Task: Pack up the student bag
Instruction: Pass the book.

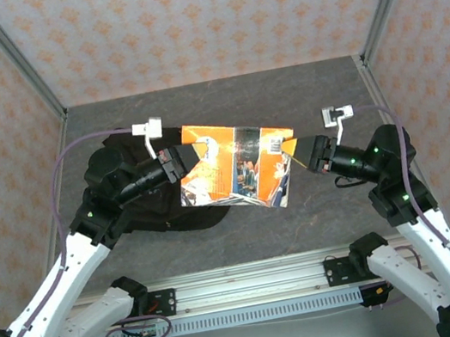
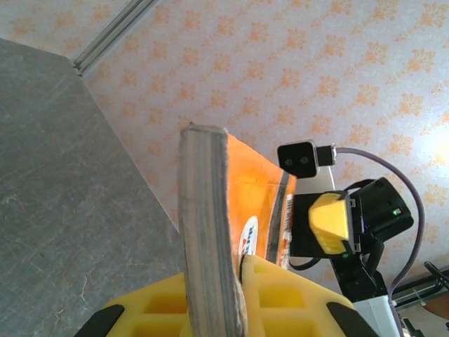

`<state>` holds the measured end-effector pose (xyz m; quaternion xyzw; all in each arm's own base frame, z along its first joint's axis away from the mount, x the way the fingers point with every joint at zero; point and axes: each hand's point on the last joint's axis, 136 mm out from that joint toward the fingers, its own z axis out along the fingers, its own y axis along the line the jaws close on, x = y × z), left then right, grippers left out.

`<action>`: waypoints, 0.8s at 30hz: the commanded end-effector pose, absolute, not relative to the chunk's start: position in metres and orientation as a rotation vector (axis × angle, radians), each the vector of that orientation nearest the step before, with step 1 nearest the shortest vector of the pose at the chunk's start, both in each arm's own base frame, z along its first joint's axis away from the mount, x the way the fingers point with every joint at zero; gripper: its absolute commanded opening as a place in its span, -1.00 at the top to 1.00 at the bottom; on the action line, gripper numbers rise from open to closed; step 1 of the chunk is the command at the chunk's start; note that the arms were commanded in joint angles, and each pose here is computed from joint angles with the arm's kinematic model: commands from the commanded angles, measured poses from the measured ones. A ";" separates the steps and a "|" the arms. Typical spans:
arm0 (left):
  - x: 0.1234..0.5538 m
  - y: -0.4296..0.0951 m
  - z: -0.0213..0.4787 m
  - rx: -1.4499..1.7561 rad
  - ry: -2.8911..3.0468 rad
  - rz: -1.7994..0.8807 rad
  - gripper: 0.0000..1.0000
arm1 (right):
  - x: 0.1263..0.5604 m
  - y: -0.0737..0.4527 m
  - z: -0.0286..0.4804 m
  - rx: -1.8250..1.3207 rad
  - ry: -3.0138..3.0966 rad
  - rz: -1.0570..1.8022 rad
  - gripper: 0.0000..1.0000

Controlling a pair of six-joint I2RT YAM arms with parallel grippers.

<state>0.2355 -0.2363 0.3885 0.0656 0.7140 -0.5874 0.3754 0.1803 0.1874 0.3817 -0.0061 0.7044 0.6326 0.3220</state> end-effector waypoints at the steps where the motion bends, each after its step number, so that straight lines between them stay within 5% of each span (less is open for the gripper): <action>1: 0.239 -0.237 0.401 0.176 1.759 -1.500 1.00 | 0.168 0.192 0.392 -0.074 1.794 1.749 -0.17; 5: 0.244 -0.237 0.401 0.154 1.753 -1.496 1.00 | 0.164 0.200 0.383 -0.077 1.801 1.821 -0.33; 13: 0.252 -0.239 0.401 0.110 1.742 -1.541 1.00 | 0.157 0.229 0.360 -0.178 1.883 1.820 -0.34; 16: 0.252 -0.241 0.400 0.121 1.753 -1.545 1.00 | 0.162 0.232 0.356 -0.173 1.888 1.791 -0.04; 20: 0.253 -0.237 0.393 0.115 1.806 -1.477 0.97 | 0.174 0.220 0.352 -0.087 1.901 1.649 0.92; 24: 0.261 -0.213 0.368 0.047 1.946 -1.208 0.14 | 0.182 0.201 0.341 0.002 1.943 1.479 1.00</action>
